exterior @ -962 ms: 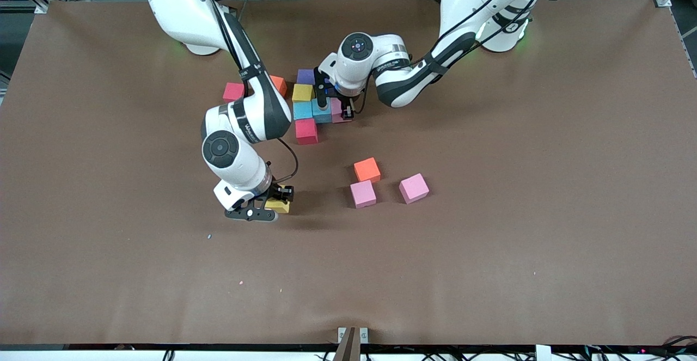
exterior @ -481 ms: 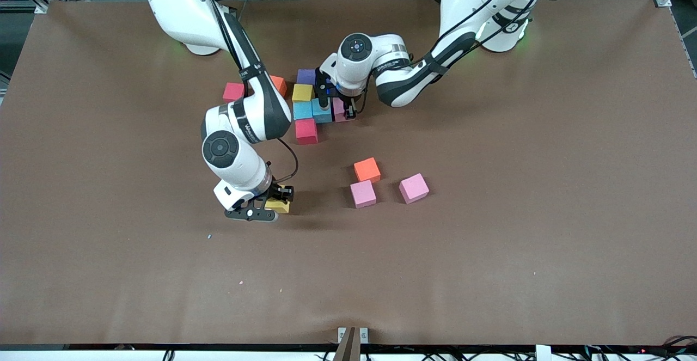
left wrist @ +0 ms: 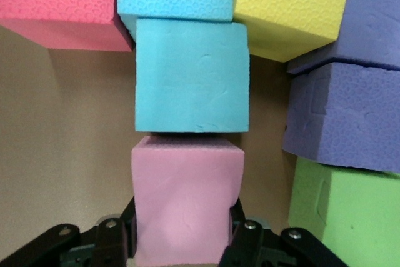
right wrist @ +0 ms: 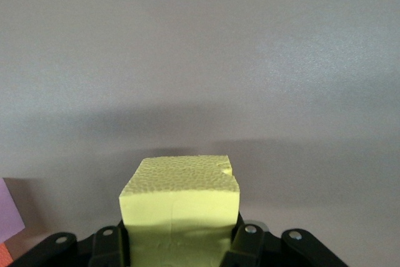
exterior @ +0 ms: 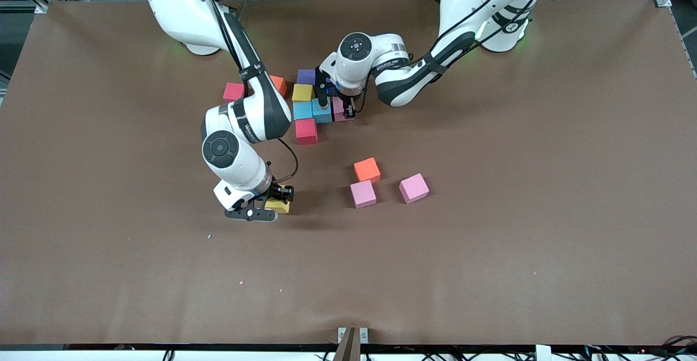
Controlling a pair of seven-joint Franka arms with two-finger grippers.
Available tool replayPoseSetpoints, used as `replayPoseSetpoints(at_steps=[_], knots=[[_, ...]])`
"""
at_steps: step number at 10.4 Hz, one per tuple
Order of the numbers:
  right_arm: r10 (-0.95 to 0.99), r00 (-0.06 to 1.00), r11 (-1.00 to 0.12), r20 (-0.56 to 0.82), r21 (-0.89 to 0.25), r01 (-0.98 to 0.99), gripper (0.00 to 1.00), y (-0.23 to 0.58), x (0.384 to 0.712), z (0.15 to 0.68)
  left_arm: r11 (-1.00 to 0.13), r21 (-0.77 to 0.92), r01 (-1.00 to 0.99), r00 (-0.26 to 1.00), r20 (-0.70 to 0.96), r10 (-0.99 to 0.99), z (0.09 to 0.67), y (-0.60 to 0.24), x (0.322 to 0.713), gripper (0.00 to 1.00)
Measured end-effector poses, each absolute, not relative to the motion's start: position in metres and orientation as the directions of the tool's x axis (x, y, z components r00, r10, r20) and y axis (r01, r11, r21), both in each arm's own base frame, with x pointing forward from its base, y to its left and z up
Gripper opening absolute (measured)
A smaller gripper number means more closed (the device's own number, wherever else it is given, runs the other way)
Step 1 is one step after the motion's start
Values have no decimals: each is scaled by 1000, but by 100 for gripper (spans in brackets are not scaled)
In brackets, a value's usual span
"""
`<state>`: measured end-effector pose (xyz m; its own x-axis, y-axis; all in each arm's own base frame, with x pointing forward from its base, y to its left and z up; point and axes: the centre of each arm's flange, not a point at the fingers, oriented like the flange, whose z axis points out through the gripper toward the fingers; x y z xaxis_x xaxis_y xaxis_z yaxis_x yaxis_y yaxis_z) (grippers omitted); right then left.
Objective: Arrange 11 blocks into digit 3
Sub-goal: 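Release the pink cube and raise the left gripper from the cluster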
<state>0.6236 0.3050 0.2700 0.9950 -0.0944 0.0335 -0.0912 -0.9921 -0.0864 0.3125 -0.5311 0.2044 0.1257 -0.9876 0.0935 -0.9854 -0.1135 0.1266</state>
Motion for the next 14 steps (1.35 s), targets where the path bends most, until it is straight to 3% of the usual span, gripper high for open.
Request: replayPoseSetpoints(at_steps=[14], knots=[[-94, 995, -992, 32, -84, -91, 53, 305, 624, 268, -105, 127, -986, 118, 96, -988, 204, -534, 310, 55]])
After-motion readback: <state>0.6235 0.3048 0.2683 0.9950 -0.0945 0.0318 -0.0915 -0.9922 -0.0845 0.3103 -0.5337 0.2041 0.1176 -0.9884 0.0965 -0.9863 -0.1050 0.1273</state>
